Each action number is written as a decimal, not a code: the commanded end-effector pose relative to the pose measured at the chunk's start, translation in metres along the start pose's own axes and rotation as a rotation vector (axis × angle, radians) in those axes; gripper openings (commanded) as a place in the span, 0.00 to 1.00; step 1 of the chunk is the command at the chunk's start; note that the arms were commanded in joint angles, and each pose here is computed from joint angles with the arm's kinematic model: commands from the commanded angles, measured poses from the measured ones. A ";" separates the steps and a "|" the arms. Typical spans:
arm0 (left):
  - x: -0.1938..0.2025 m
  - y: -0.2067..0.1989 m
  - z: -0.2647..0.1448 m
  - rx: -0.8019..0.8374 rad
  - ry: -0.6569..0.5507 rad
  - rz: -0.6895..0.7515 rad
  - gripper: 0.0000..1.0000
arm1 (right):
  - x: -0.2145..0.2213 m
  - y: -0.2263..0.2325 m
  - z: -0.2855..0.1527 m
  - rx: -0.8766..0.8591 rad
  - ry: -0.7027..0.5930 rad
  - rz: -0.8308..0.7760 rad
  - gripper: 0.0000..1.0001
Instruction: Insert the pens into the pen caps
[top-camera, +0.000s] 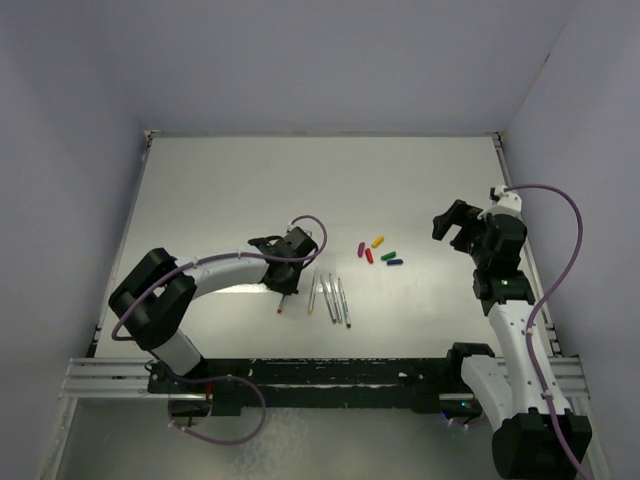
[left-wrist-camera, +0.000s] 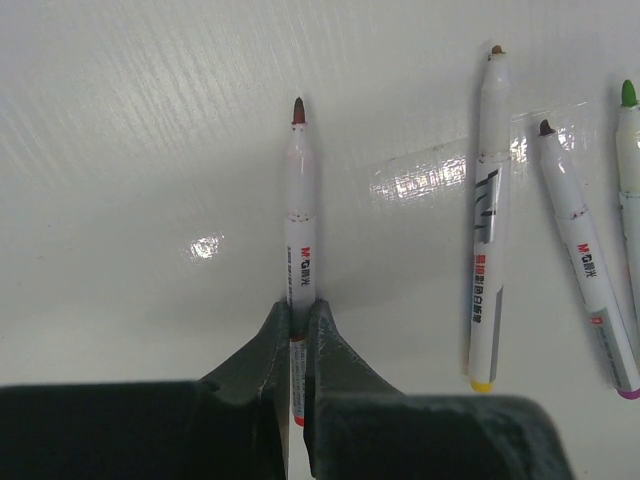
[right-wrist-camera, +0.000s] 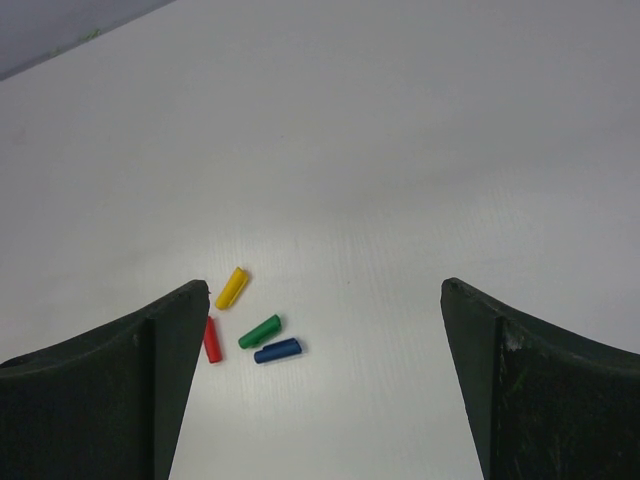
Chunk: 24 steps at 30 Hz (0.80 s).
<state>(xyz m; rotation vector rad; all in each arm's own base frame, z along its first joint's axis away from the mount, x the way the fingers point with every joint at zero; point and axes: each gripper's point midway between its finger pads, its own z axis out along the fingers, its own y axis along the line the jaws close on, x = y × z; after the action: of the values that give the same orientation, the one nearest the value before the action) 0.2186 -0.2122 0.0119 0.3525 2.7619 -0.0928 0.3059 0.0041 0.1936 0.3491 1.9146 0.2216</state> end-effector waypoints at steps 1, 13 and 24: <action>0.042 0.004 0.018 -0.006 0.154 0.010 0.00 | -0.003 -0.005 0.002 0.036 -0.017 0.002 1.00; 0.026 0.000 0.016 -0.002 0.119 0.045 0.00 | 0.027 0.016 0.018 -0.083 0.131 -0.032 1.00; -0.015 0.001 -0.013 0.007 -0.089 -0.001 0.00 | 0.075 0.059 0.023 -0.287 0.281 0.111 1.00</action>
<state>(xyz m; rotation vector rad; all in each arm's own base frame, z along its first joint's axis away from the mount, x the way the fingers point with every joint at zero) 0.2203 -0.2105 0.0151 0.3814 2.7472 -0.0822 0.3110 0.0571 0.1465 0.2541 2.0953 0.4439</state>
